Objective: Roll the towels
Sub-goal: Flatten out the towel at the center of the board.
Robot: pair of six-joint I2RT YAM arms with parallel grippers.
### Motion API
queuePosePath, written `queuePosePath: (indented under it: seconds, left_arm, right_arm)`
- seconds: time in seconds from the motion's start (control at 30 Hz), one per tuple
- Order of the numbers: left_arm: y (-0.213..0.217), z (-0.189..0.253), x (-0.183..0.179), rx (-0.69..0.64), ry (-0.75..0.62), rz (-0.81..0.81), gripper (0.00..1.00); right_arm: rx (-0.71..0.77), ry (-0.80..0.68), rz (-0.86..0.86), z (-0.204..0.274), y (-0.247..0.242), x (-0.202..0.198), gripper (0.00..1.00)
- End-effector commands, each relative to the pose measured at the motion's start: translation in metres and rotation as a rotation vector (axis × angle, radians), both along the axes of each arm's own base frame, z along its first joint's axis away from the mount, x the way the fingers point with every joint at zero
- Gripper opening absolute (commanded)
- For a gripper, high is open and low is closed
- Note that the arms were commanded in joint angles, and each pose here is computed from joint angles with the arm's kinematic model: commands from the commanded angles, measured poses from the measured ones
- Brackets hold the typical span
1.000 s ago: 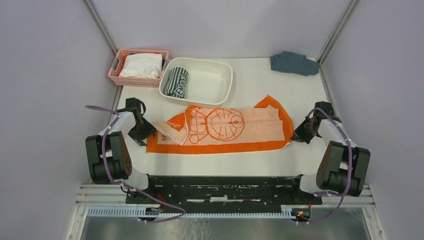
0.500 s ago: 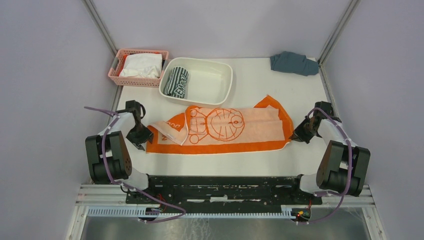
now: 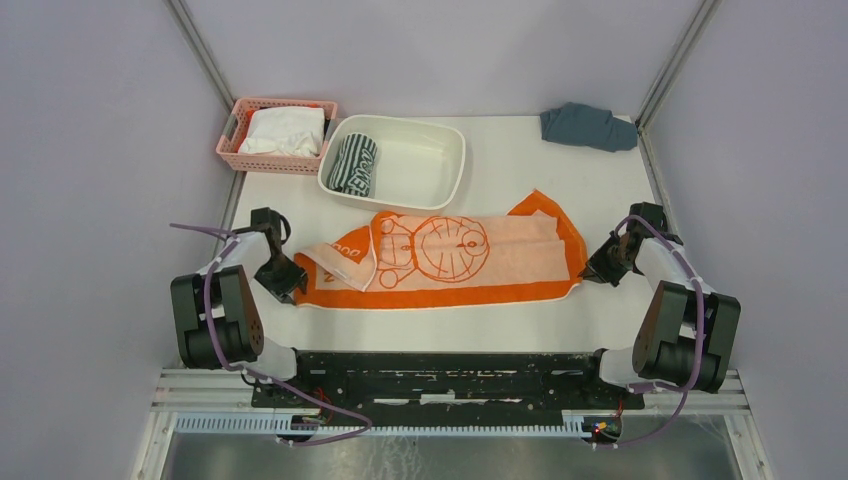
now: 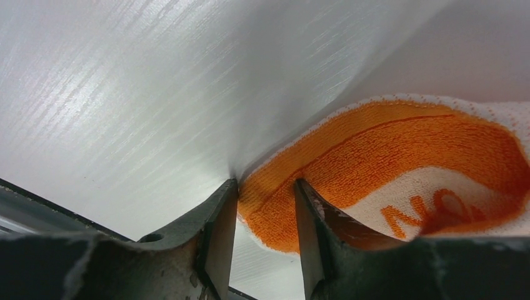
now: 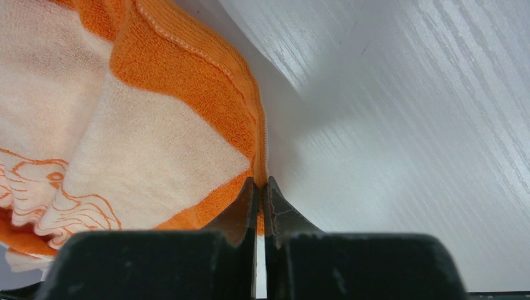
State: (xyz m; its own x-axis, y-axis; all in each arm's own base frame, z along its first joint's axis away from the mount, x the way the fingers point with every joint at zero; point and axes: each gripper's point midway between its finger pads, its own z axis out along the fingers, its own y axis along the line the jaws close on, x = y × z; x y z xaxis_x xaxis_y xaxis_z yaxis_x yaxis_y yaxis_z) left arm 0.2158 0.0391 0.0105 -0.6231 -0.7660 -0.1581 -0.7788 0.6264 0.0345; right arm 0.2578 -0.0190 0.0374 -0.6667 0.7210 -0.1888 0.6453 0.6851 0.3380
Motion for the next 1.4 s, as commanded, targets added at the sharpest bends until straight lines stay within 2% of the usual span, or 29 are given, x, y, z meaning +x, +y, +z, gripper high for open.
queuePosePath:
  seconds: [0.0,0.03,0.1,0.2,0.47,0.9,1.1,1.27,1.3,1.37]
  left_arm:
    - [-0.003,-0.016,-0.014,-0.008,0.048,-0.024,0.43]
    - [-0.001,-0.013,-0.012,0.003,0.039,-0.024,0.40]
    - [0.003,-0.002,-0.006,0.022,0.019,-0.026,0.39]
    - [0.009,0.012,-0.009,0.057,0.021,-0.019,0.53]
    - [0.013,0.034,-0.017,0.097,-0.010,0.019,0.54]
    - [-0.001,-0.005,-0.021,0.021,0.028,0.013,0.51]
    - [-0.005,-0.015,-0.026,0.003,0.047,0.026,0.40]
    - [-0.003,-0.006,-0.021,0.013,0.026,0.020,0.09]
    - [0.000,0.001,-0.015,0.025,0.004,0.019,0.04]
    - [0.007,0.020,-0.003,0.057,-0.043,0.014,0.03]
  right_arm:
    - [-0.018,-0.061,0.001,0.011,-0.005,0.012,0.03]
    - [-0.017,-0.063,0.002,0.012,-0.004,0.012,0.03]
    - [-0.017,-0.065,0.003,0.012,-0.004,0.012,0.03]
    - [-0.017,-0.067,0.005,0.013,-0.004,0.012,0.03]
    - [-0.003,-0.074,0.007,0.013,-0.002,0.014,0.03]
    - [0.004,-0.078,0.010,0.012,0.000,0.013,0.03]
    - [-0.005,-0.081,0.008,0.013,-0.001,0.013,0.03]
    - [-0.015,-0.079,0.010,0.016,-0.003,0.013,0.03]
    - [-0.018,-0.081,0.012,0.017,-0.003,0.013,0.02]
    - [-0.025,-0.087,0.013,0.023,-0.004,0.014,0.01]
